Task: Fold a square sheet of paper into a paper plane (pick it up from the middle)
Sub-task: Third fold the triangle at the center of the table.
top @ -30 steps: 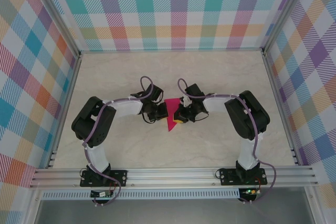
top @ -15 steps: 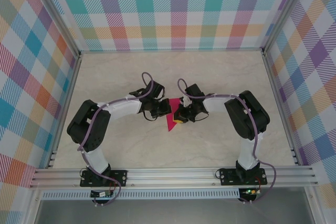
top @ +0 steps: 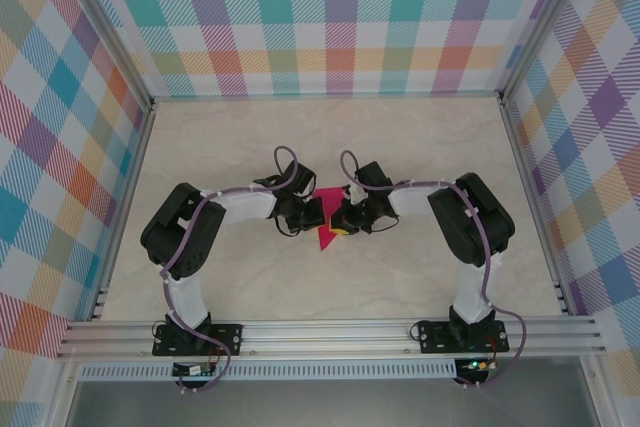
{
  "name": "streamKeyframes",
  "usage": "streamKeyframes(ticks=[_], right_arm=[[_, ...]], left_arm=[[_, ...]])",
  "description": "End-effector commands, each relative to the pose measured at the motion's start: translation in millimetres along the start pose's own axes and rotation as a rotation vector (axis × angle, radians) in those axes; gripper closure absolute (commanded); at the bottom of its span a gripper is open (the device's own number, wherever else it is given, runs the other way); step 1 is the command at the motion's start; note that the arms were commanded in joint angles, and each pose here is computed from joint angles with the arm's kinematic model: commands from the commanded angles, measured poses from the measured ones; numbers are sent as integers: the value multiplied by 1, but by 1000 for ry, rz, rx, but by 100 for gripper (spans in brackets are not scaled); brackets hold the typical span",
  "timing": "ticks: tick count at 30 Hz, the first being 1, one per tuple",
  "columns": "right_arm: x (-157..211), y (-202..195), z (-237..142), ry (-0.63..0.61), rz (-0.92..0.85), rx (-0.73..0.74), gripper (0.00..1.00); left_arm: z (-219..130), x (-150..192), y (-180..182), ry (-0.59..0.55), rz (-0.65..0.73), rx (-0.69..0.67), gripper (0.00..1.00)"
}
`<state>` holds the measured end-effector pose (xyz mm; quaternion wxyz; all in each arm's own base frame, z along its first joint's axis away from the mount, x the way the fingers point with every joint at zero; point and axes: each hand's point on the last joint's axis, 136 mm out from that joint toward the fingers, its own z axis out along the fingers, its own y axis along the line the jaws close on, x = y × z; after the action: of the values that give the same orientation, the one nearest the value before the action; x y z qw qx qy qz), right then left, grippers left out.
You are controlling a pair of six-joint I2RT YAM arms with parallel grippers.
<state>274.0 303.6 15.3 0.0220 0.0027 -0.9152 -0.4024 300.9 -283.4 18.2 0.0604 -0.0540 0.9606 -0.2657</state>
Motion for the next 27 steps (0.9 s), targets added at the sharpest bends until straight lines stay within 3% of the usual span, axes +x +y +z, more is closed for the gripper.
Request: streamKeyframes(ticks=[1,16,18,22,27], right_arm=[[-11,1,-1,-68,-64,-34,100],[-43,-56,-42,-238,154,109,100],[-48,-47,-53,-281,151,100,100],[-58,7,-78,-348,53,27,100],[-45,18,-56,-260,34,26,100]], left_arm=[[13,35,62,99,-26,-226,100],[12,46,88,140,-6,-341,100],[12,46,87,138,-7,-336,100],[11,44,85,131,-5,-332,100],[11,43,85,129,-5,-334,100]])
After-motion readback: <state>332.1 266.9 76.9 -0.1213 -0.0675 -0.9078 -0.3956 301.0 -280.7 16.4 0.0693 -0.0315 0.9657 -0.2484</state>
